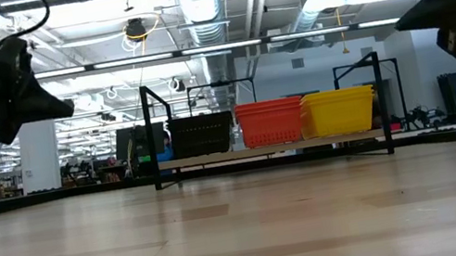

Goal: Stack baskets on shelf by color
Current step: Return to Home Position

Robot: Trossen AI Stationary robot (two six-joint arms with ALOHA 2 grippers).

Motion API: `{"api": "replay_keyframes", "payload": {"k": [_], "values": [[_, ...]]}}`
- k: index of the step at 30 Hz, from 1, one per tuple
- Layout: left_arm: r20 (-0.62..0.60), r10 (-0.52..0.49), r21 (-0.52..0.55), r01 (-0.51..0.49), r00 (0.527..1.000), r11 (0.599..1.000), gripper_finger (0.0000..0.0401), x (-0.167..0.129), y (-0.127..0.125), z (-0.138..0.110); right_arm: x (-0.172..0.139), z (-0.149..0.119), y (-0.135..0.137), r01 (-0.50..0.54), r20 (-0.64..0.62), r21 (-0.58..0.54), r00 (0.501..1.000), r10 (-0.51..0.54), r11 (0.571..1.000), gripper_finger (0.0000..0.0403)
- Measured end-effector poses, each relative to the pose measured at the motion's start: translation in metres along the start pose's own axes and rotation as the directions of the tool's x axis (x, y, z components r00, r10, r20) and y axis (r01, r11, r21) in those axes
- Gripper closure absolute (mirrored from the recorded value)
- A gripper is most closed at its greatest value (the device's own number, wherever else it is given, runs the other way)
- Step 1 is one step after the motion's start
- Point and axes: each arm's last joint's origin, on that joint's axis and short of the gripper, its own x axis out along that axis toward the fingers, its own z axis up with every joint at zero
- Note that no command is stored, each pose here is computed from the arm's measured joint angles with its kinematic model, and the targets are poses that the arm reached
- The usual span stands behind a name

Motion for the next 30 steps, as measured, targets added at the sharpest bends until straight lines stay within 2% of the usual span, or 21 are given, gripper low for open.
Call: {"api": "replay_keyframes", "payload": {"k": [7, 14, 16, 18, 21, 23, 25, 27, 30], "values": [[0.008, 0.018, -0.152, -0.016, 1.000, 0.988, 0.0401, 0.000, 0.001, 0.000, 0.000, 0.000, 0.000, -0.003, 0.004, 0.003, 1.000, 0.003, 1.000, 0.0387], [0.038, 0.040, -0.136, -0.035, 0.998, 0.990, 0.0401, 0.000, 0.001, 0.002, 0.000, 0.000, 0.000, -0.002, 0.005, -0.125, 1.000, 0.002, 0.992, 0.0383], [0.047, 0.013, -0.073, -0.010, 0.999, 0.997, 0.0401, 0.000, -0.001, 0.003, 0.000, 0.001, 0.000, 0.000, 0.006, -0.131, 1.000, 0.001, 0.991, 0.0382], [0.036, -0.076, 0.058, 0.074, 0.996, 0.996, 0.0401, 0.000, -0.005, 0.005, 0.000, 0.001, 0.001, -0.004, 0.012, -0.132, 1.000, 0.005, 0.991, 0.0382], [0.025, -0.275, 0.252, 0.260, 0.961, 0.932, 0.0401, -0.002, -0.014, 0.010, 0.000, 0.003, 0.003, -0.019, 0.033, -0.181, 0.999, 0.025, 0.983, 0.0382], [0.027, -0.374, 0.332, 0.345, 0.927, 0.878, 0.0401, -0.004, -0.020, 0.013, 0.000, 0.006, 0.006, -0.051, 0.049, -0.301, 0.996, 0.069, 0.952, 0.0383], [0.034, -0.417, 0.377, 0.374, 0.908, 0.847, 0.0401, -0.005, -0.022, 0.014, -0.001, 0.008, 0.011, -0.092, 0.063, -0.449, 0.989, 0.134, 0.889, 0.0383], [0.055, -0.431, 0.386, 0.379, 0.901, 0.841, 0.0401, 0.000, -0.020, 0.010, -0.002, 0.011, 0.015, -0.111, 0.081, -0.553, 0.979, 0.186, 0.826, 0.0382], [0.081, -0.450, 0.366, 0.393, 0.889, 0.843, 0.0401, 0.015, -0.013, -0.008, -0.003, 0.012, 0.017, -0.126, 0.086, -0.593, 0.972, 0.218, 0.795, 0.0383]]}}
